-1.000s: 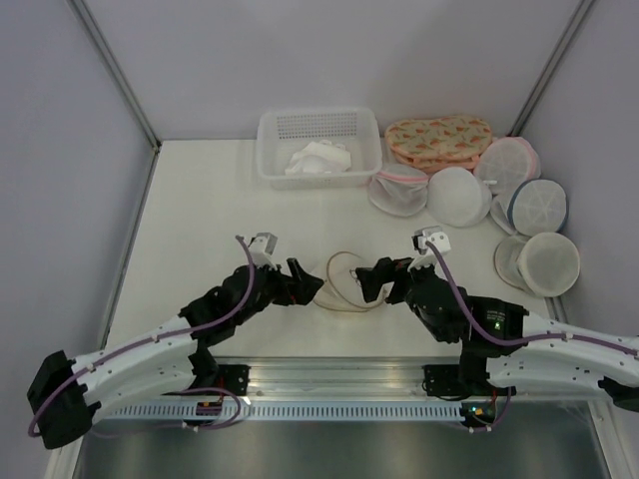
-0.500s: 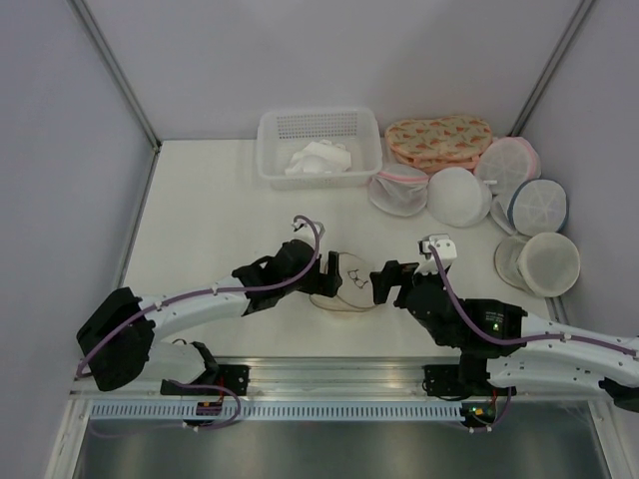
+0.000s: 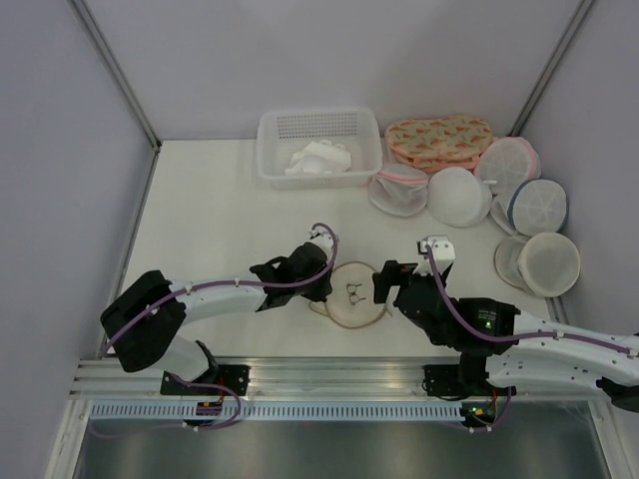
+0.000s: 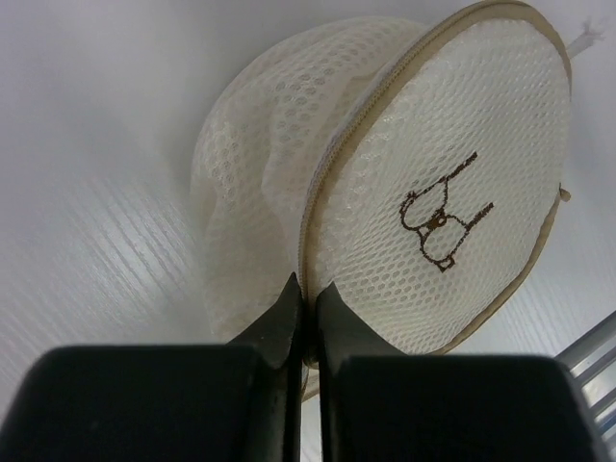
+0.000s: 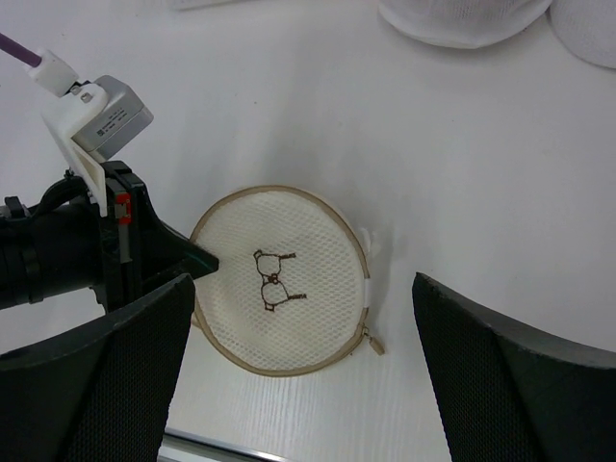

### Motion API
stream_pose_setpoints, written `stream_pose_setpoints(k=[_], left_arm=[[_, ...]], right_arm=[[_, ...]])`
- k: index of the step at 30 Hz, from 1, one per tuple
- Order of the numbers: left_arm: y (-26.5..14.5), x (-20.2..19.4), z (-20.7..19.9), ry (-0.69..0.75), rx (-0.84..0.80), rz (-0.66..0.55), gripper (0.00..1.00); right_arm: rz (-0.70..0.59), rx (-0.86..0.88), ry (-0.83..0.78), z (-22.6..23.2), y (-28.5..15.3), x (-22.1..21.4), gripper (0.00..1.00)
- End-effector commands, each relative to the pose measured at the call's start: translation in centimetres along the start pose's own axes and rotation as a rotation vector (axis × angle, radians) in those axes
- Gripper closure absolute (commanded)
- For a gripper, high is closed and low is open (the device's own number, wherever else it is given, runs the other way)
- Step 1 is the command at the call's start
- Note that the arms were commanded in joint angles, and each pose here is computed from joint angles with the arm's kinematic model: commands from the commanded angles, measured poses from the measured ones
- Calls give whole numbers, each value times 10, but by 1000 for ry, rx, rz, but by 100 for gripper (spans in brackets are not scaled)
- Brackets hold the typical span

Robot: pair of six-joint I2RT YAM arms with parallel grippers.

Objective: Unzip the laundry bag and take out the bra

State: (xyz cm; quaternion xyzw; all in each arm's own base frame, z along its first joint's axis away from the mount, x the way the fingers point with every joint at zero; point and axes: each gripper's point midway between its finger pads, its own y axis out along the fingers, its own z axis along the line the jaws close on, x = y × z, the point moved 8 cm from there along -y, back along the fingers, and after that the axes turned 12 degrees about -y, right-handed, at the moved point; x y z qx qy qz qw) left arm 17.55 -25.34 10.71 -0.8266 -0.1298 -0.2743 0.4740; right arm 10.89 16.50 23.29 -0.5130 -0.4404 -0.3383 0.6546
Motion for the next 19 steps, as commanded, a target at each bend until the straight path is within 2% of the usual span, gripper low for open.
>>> stream_pose_setpoints(k=[1, 3, 7, 12, 19], left_arm=[[3, 11, 3, -1, 38, -71, 98], [-1, 22, 15, -44, 91, -116, 98], [-10, 38, 30, -95, 84, -150, 98], [-11, 30, 30, -114, 41, -132, 98], [-11, 21, 34, -141, 27, -131, 98]], right_arm=[[2, -31, 22, -5, 2, -1, 2], [22, -17, 24, -4, 4, -3, 2], [63, 46, 18, 0, 12, -13, 2], [93, 173, 23, 18, 16, -19, 2], [134, 228, -25, 34, 24, -26, 2]])
